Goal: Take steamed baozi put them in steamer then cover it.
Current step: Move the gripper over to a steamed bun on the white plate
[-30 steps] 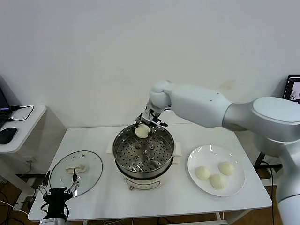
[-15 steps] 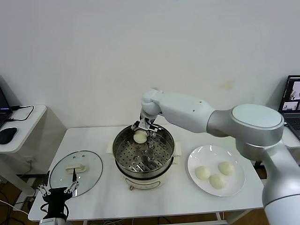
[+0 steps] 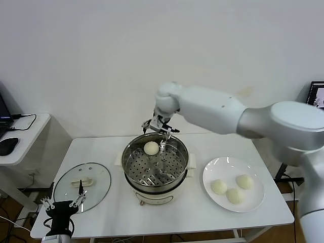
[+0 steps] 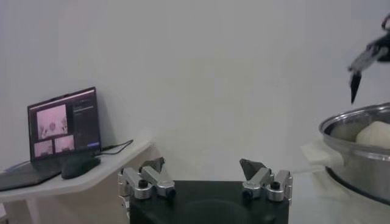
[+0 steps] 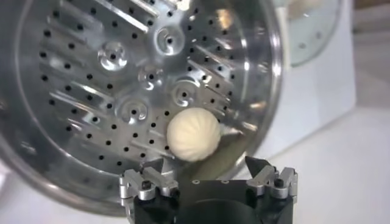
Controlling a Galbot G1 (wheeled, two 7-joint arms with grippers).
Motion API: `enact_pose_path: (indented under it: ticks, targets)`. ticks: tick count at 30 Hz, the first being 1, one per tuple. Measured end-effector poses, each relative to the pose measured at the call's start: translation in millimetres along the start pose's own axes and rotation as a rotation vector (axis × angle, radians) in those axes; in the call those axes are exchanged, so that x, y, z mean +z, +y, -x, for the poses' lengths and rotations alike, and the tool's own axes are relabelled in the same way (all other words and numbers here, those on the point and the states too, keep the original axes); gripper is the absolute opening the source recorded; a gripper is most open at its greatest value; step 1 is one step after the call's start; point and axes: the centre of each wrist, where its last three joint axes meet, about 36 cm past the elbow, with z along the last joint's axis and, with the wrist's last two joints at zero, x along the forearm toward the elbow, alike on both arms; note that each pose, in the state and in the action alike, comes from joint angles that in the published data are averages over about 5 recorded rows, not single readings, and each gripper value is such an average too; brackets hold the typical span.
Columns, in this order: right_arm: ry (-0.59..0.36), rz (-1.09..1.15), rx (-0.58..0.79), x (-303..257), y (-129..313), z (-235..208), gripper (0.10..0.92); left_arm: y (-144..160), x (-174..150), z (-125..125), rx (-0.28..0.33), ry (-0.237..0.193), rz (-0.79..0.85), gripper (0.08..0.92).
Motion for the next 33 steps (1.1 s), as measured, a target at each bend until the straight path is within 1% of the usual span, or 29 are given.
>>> enact_pose_path:
  ticks: [6, 13, 18, 22, 27, 33]
  targets:
    - [0.02, 0.231, 0.007, 24.3, 57.2, -29.6, 0.823, 1.5, -4.1, -1.1, 0.004, -0.006, 0.003, 0.823]
    - [0.042, 0.462, 0.004, 45.4, 150.3, -39.5, 0.823, 2.0, -7.0, 2.1, 0.012, -0.014, 0.009, 0.823]
    - [0.061, 0.594, -0.023, 49.3, 213.8, -31.7, 0.823, 3.5, -6.6, 6.6, 0.016, -0.014, 0.019, 0.823]
    - [0.078, 0.679, -0.042, 48.9, 253.3, -21.7, 0.823, 3.1, -6.2, 9.5, 0.016, -0.013, 0.02, 0.823]
    - [0.085, 0.744, -0.068, 42.9, 286.2, -3.9, 0.823, 2.8, -6.2, 9.9, 0.016, -0.012, 0.018, 0.823]
    - [0.086, 0.784, -0.092, 37.5, 311.6, 20.1, 0.823, 1.3, -5.5, 9.4, 0.013, -0.009, 0.013, 0.823]
